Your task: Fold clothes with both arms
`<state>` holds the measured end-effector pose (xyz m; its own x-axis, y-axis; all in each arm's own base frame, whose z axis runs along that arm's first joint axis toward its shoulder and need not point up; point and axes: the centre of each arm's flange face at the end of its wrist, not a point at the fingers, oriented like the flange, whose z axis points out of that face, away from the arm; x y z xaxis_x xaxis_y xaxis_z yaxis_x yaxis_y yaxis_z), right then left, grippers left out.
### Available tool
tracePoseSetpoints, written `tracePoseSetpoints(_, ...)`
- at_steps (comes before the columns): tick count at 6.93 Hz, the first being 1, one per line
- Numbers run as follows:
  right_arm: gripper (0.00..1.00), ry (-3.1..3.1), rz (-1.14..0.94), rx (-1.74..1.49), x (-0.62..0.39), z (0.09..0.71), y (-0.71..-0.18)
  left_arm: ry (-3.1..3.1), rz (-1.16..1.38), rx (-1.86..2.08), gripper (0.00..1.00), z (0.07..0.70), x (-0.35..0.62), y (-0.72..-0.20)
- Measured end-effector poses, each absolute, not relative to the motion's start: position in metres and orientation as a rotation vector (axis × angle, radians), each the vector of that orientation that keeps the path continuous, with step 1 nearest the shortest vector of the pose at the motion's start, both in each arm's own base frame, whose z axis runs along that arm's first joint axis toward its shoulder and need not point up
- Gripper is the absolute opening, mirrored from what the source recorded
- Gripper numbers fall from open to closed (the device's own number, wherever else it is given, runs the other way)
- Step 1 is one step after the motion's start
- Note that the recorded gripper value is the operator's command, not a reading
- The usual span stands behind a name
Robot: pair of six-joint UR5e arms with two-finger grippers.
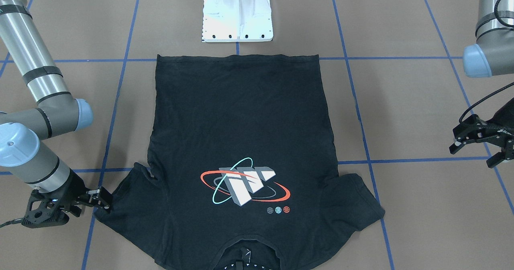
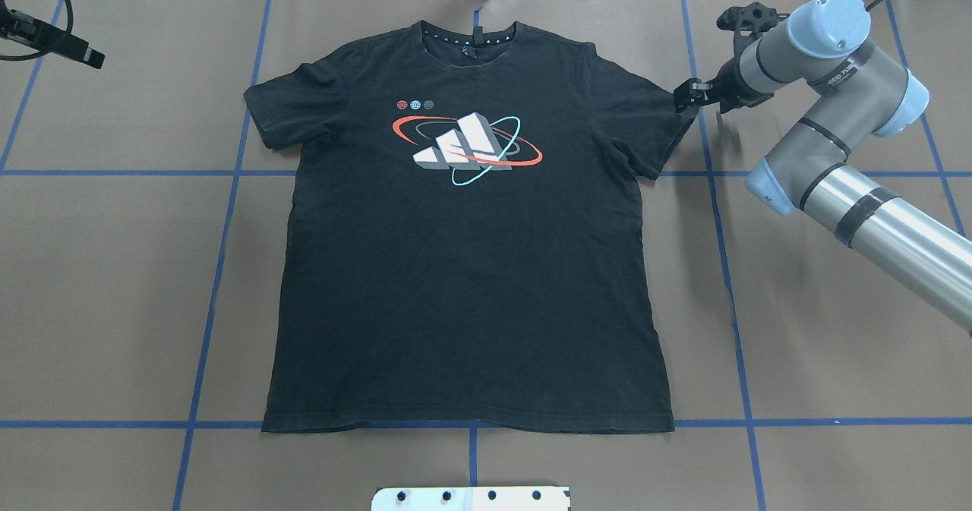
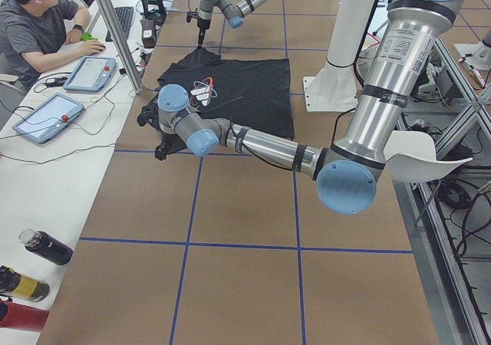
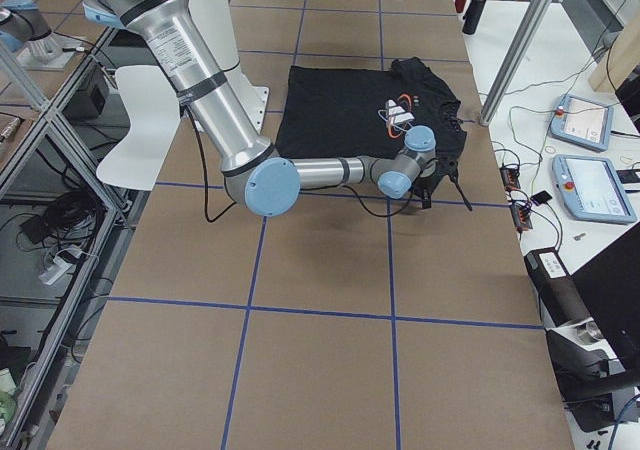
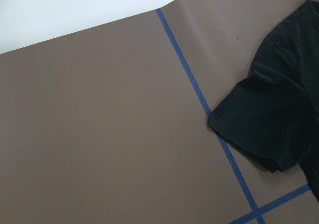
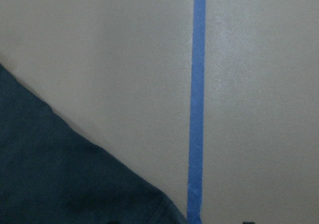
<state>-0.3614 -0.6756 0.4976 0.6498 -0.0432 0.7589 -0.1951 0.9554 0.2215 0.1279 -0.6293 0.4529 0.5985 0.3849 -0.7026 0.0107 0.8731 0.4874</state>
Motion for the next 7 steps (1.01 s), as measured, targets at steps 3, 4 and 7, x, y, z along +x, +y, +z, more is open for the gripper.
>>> tracePoseSetpoints(3,0.10,-0.860,0.093,0.298,-0.3668,0.4986,-0.6742,0.911,0.227,0.477,1.00,0.4530,0.1279,-0.6294)
tracePoseSetpoints(4,0.06,-0.861,0.097,0.298,-0.3671,0.4970,-0.6746,0.911,0.227,0.476,1.00,0.4534,0.1279,-0.6292)
tracePoseSetpoints(7,0.22,-0.868,0.096,0.306,-0.3673,0.4907,-0.6757,0.911,0.227,0.477,1.00,0.4529,0.1278,-0.6289)
